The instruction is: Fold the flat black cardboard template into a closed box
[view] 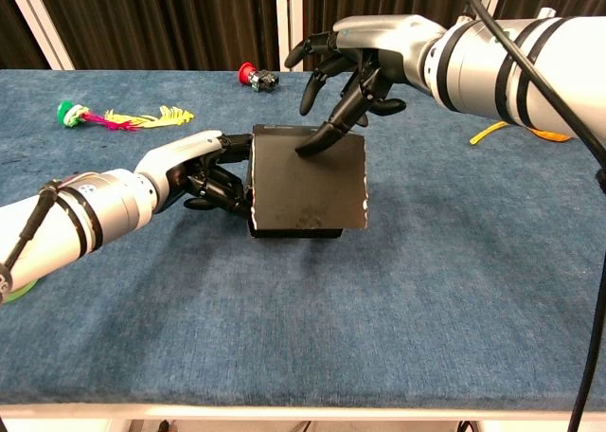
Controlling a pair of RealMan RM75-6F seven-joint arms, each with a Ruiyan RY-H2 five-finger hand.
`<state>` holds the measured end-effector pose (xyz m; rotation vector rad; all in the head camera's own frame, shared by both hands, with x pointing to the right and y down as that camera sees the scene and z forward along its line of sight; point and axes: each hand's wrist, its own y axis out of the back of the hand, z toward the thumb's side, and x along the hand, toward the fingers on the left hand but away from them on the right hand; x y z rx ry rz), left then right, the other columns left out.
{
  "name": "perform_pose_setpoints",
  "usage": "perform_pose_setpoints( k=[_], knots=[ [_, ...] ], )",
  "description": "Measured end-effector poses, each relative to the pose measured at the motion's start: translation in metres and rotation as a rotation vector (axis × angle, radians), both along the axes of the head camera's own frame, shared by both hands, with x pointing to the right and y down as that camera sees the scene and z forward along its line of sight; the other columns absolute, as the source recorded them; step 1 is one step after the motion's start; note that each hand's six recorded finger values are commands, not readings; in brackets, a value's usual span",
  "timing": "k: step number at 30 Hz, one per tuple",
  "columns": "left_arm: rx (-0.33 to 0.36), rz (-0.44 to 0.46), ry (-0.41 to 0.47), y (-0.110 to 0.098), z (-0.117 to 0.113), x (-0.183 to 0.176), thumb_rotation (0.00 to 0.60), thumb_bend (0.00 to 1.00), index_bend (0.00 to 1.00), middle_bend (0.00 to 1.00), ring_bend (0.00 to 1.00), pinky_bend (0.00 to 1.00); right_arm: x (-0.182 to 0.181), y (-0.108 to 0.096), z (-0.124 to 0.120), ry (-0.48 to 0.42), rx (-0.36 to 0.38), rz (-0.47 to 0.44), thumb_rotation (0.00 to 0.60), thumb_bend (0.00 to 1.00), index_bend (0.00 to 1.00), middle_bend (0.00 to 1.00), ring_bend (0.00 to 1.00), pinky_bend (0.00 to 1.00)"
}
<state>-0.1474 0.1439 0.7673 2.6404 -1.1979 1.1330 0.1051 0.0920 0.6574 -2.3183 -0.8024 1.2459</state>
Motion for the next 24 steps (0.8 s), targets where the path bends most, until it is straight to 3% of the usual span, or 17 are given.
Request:
perform_pose_setpoints(
  k=[7,12,24],
  knots=[
    [0.032,0.017,-0.046,0.000,-0.004,-0.008,0.590,0.07,0.02,0.17,0.69,1.00,-0.001,0.000,-0.005,0.023,0.059,-0.023,0.600,0.00,0.19,0.36,0.73,1.00],
    [0.074,0.058,-0.091,0.002,-0.008,-0.015,0.532,0.06,0.00,0.14,0.67,1.00,0.000,0.002,-0.008,0.018,0.082,-0.032,0.600,0.00,0.19,0.36,0.73,1.00],
    [0.197,0.222,-0.247,0.002,-0.029,-0.037,0.494,0.05,0.00,0.03,0.62,0.99,-0.003,0.003,-0.006,0.021,0.121,-0.063,0.600,0.00,0.22,0.36,0.73,1.00]
  ],
)
